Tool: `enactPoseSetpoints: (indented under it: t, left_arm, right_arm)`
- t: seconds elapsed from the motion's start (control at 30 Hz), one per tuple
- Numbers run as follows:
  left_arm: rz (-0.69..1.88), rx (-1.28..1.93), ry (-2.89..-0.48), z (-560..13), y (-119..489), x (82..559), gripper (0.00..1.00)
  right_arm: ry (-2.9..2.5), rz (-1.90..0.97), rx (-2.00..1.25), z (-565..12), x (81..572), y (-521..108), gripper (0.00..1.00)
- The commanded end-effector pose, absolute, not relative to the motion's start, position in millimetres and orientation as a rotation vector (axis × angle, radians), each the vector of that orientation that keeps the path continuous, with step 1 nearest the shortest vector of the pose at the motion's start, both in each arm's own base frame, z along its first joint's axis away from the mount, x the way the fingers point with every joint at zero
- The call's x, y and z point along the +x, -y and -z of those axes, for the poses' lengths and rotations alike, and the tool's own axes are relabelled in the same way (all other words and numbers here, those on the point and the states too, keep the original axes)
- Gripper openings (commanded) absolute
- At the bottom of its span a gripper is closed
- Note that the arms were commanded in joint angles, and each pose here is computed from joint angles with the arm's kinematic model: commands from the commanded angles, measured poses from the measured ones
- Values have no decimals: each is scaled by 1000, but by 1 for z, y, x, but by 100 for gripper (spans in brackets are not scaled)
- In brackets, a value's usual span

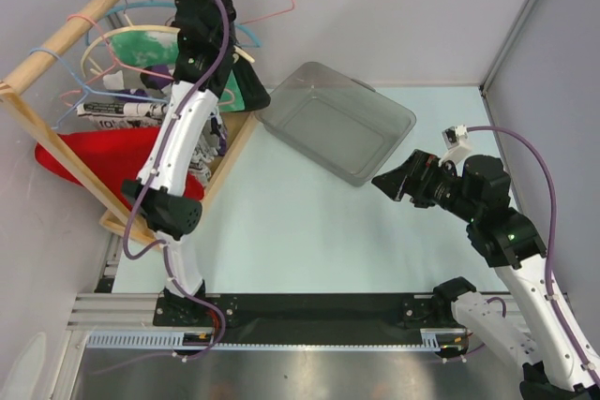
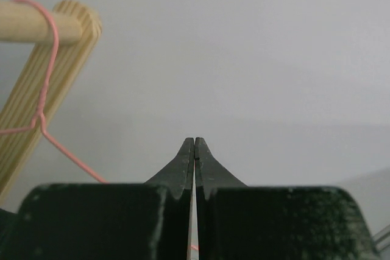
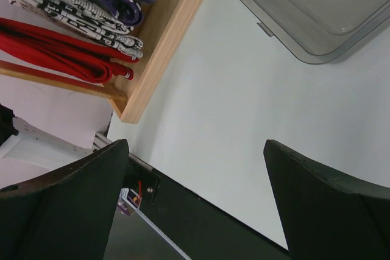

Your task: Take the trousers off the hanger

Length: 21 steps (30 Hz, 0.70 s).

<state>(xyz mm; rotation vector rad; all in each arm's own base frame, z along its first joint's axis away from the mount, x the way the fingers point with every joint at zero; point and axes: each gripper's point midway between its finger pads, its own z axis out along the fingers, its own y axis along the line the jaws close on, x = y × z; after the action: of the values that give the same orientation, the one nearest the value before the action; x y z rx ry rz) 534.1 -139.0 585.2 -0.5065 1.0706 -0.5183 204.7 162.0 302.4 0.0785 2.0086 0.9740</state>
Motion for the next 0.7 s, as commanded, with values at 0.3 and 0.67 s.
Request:
enactPoseSetpoints:
  t: [0.3,0.67]
  left_arm:
    - [684,-739,-1156,-590,115,488,43]
    - [914,-947,-1274,-535,114,537,59]
  right_arm:
    - [-1933,-1034,56,-330,198,-165,100]
    - [-1913,-1037,52,-334,192,-163,100]
